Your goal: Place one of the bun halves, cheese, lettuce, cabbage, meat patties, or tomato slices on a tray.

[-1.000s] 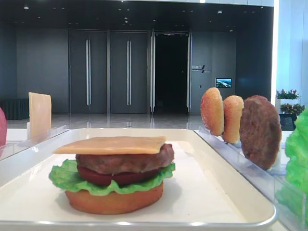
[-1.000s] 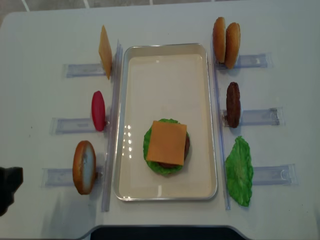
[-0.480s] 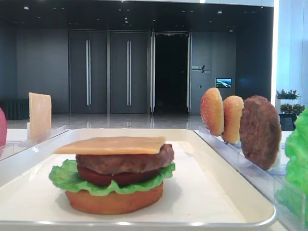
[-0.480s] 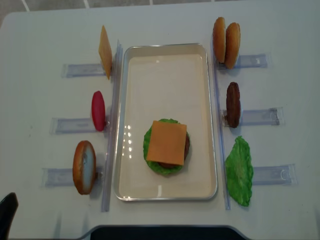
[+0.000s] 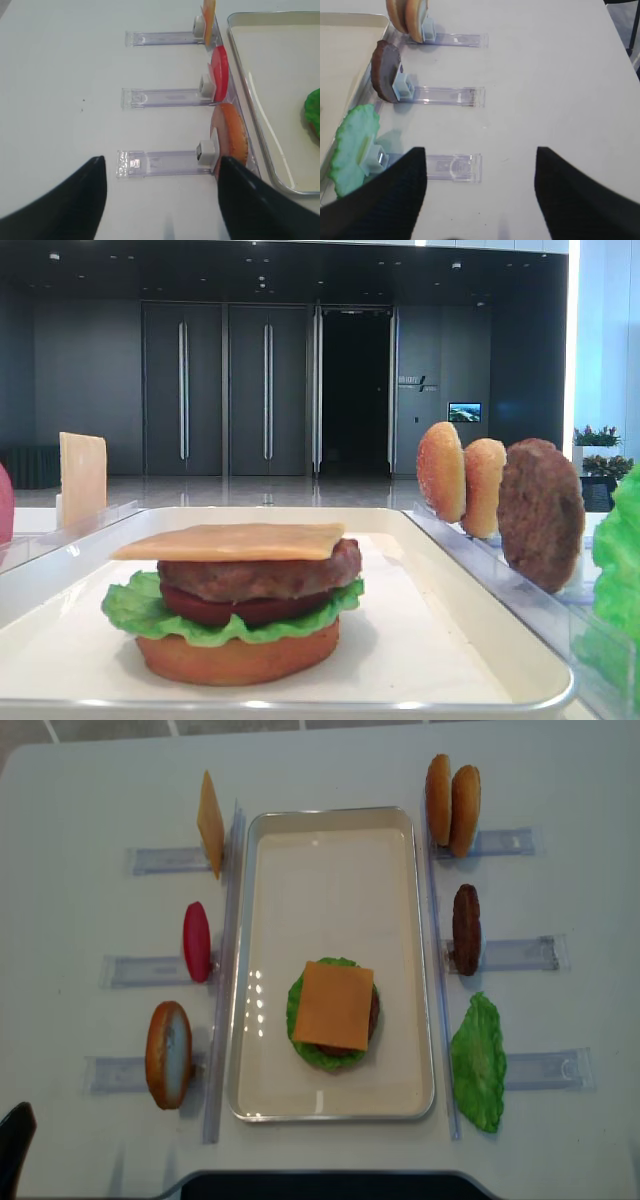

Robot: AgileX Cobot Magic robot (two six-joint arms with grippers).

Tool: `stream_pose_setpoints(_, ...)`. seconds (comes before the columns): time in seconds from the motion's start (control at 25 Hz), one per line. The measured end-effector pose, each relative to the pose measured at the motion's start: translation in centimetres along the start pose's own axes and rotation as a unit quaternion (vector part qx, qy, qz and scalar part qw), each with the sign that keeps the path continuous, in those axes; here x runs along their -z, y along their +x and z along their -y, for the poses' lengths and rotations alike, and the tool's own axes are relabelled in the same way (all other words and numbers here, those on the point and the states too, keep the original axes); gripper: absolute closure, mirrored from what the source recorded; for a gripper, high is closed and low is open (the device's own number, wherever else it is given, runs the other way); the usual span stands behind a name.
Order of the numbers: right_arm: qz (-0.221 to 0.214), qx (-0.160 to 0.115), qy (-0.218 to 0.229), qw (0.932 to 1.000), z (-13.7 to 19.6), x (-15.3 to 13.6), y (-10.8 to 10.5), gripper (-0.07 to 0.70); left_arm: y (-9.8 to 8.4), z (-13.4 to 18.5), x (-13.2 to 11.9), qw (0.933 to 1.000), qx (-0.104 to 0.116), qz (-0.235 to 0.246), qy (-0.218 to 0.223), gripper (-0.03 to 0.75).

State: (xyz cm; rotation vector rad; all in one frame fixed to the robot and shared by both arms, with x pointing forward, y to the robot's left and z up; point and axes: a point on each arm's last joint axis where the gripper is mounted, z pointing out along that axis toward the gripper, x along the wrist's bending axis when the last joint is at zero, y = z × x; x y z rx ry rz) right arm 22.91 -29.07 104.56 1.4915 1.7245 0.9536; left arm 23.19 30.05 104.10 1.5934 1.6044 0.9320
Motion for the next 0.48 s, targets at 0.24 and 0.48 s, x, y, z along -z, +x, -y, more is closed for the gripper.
stream_pose_setpoints(0.24,0.0,0.0,0.0,1.0,0.01,0.0,0.0,0.16,0.0,0.01,-0.03,1.0,0.0,0.0,0.0,0.197)
stream_pose_setpoints(0.48,0.0,0.0,0.0,1.0,0.01,0.0,0.0,0.16,0.0,0.01,-0.03,1.0,0.0,0.0,0.0,0.197)
